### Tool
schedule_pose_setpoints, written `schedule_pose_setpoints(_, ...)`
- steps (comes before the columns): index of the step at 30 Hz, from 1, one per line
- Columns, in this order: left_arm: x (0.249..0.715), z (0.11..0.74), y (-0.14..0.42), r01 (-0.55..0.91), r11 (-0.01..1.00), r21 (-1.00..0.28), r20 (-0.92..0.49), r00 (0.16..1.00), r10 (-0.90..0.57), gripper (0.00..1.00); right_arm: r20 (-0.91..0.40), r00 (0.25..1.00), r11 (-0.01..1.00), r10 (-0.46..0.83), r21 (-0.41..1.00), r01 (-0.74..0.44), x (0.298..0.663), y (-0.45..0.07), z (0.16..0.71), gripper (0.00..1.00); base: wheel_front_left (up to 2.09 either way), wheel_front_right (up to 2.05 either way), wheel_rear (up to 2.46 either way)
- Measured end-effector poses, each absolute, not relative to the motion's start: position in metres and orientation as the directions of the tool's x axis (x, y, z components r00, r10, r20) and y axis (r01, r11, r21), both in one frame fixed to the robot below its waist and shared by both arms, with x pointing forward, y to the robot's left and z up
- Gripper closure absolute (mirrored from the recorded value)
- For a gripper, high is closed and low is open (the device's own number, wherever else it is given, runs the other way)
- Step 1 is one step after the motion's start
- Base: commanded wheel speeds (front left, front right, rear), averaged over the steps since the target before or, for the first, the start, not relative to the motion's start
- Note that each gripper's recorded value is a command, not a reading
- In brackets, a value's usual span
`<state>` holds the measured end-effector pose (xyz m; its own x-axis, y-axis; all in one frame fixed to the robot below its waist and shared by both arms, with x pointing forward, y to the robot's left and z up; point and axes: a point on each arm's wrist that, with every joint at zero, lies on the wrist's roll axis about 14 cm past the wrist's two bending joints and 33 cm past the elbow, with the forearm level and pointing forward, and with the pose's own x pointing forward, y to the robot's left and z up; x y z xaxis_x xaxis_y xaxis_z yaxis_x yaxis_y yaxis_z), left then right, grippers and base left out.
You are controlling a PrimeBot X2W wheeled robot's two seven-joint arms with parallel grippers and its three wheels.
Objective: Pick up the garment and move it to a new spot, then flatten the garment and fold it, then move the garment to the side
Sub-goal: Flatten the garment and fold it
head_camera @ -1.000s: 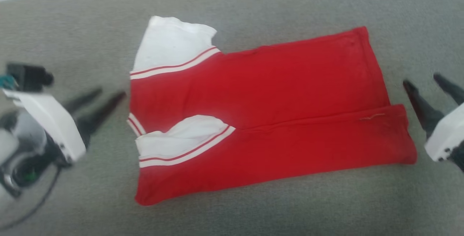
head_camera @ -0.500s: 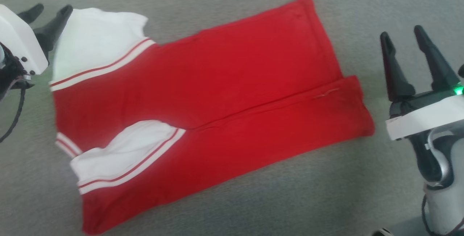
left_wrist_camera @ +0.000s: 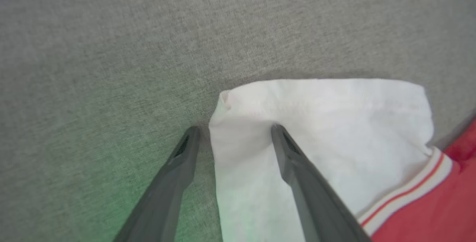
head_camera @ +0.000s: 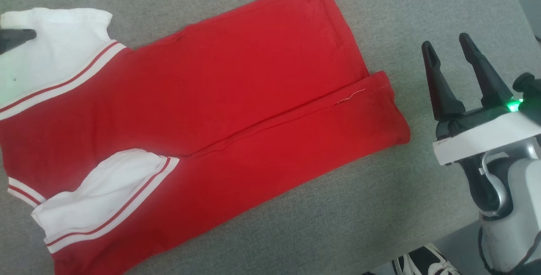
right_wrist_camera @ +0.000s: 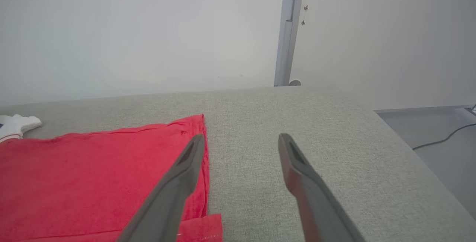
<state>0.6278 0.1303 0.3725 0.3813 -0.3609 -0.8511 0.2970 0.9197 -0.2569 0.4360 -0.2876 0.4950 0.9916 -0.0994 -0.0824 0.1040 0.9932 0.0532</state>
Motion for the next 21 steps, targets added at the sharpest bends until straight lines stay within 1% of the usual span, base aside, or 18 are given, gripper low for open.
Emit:
schedule_pose_setpoints(1,0.628,0.372,0.128,0.302,0.915,-0.265,-0.853,0.369,-0.369,1.0,-0.089,0.991,0.993,-0.096,0.055,0.101,0.438,-0.287,0.494,0.0,0.0,0.0,0.0)
schedule_pose_setpoints(2,0.627,0.373,0.126,0.298,0.909,-0.291,-0.85,0.354,-0.389,1.0,-0.119,0.99,0.994,-0.076,0.063,0.084,0.443,-0.284,0.489,0.0,0.0,0.0,0.0)
schedule_pose_setpoints(3,0.627,0.373,0.126,0.298,0.909,-0.291,-0.85,0.354,-0.389,1.0,-0.119,0.99,0.994,-0.076,0.063,0.084,0.443,-0.284,0.489,0.0,0.0,0.0,0.0)
schedule_pose_setpoints(7,0.624,0.373,0.12,0.32,0.896,-0.307,-0.842,0.348,-0.413,1.0,-0.225,0.974,0.995,-0.001,0.096,0.023,0.463,-0.27,0.475,0.0,0.0,0.0,0.0)
schedule_pose_setpoints(10,0.625,0.374,0.117,0.328,0.888,-0.321,-0.828,0.358,-0.432,1.0,-0.325,0.944,0.998,0.063,0.033,-0.055,0.488,-0.265,0.469,0.0,0.0,0.0,0.0)
schedule_pose_setpoints(14,0.627,0.376,0.112,0.344,0.877,-0.337,-0.801,0.385,-0.458,1.0,-0.432,0.893,0.991,0.124,0.007,-0.135,0.527,-0.252,0.461,0.0,0.0,0.0,0.0)
schedule_pose_setpoints(16,0.626,0.376,0.111,0.35,0.871,-0.345,-0.79,0.392,-0.471,1.0,-0.504,0.852,0.985,0.142,-0.011,-0.171,0.542,-0.247,0.452,0.0,0.0,0.0,0.0)
schedule_pose_setpoints(18,0.624,0.378,0.107,0.366,0.861,-0.353,-0.779,0.395,-0.488,1.0,-0.568,0.806,0.98,0.165,0.0,-0.201,0.556,-0.237,0.441,0.0,0.0,0.0,0.0)
schedule_pose_setpoints(21,0.621,0.378,0.105,0.384,0.849,-0.363,-0.765,0.397,-0.507,1.0,-0.624,0.758,0.969,0.187,-0.008,-0.246,0.577,-0.223,0.431,0.0,0.0,0.0,0.0)
